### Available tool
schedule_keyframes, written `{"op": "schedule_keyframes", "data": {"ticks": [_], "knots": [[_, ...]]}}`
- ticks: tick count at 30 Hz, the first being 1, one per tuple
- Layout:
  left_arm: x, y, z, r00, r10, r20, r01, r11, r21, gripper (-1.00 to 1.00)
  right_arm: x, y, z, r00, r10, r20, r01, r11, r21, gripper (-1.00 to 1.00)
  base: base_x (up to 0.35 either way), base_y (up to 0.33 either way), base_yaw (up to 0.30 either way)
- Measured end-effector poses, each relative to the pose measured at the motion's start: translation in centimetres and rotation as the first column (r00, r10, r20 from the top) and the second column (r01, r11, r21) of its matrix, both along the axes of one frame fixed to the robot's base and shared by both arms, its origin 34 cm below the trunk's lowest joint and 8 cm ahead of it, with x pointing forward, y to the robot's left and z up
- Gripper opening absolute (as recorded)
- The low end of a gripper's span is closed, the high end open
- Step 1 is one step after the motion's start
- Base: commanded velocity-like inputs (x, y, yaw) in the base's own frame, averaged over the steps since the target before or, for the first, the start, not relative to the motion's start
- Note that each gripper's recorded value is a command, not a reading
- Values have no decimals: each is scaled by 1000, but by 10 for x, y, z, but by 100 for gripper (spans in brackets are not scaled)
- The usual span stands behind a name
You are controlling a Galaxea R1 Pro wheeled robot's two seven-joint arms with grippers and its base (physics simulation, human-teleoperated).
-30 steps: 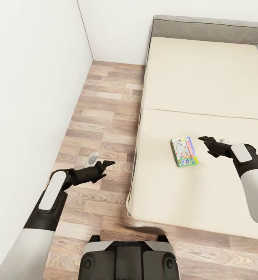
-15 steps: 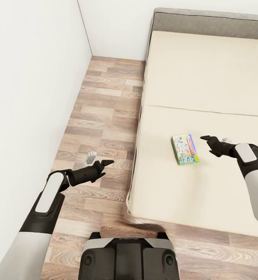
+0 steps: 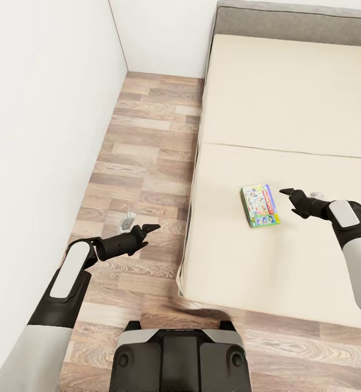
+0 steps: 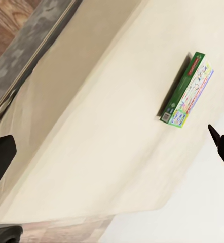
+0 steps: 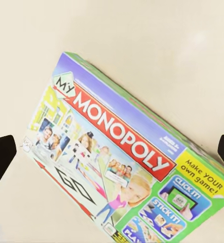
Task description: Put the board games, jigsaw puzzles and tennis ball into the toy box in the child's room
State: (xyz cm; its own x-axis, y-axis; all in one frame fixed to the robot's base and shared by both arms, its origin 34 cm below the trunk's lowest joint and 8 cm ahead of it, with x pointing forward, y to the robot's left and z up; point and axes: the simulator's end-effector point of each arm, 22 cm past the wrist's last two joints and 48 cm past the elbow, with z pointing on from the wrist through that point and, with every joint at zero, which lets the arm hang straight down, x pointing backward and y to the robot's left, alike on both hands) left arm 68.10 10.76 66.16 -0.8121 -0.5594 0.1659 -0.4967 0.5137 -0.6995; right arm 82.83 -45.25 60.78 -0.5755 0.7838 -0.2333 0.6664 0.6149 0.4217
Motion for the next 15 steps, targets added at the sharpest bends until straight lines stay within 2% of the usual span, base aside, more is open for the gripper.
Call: {"op": "schedule_keyframes", "data": {"ticks": [7, 15], "knots": [[-4, -1, -6, 1000, -2, -11, 2, 1000, -1, 100, 6, 9, -1, 999, 18, 44, -20, 999, 37, 100, 0, 0, 0], [-8, -2, -13, 1000, -4, -24, 4, 1000, -2, 100, 9, 12, -4, 998, 26, 60, -29, 998, 50, 100, 0, 0, 0]]}}
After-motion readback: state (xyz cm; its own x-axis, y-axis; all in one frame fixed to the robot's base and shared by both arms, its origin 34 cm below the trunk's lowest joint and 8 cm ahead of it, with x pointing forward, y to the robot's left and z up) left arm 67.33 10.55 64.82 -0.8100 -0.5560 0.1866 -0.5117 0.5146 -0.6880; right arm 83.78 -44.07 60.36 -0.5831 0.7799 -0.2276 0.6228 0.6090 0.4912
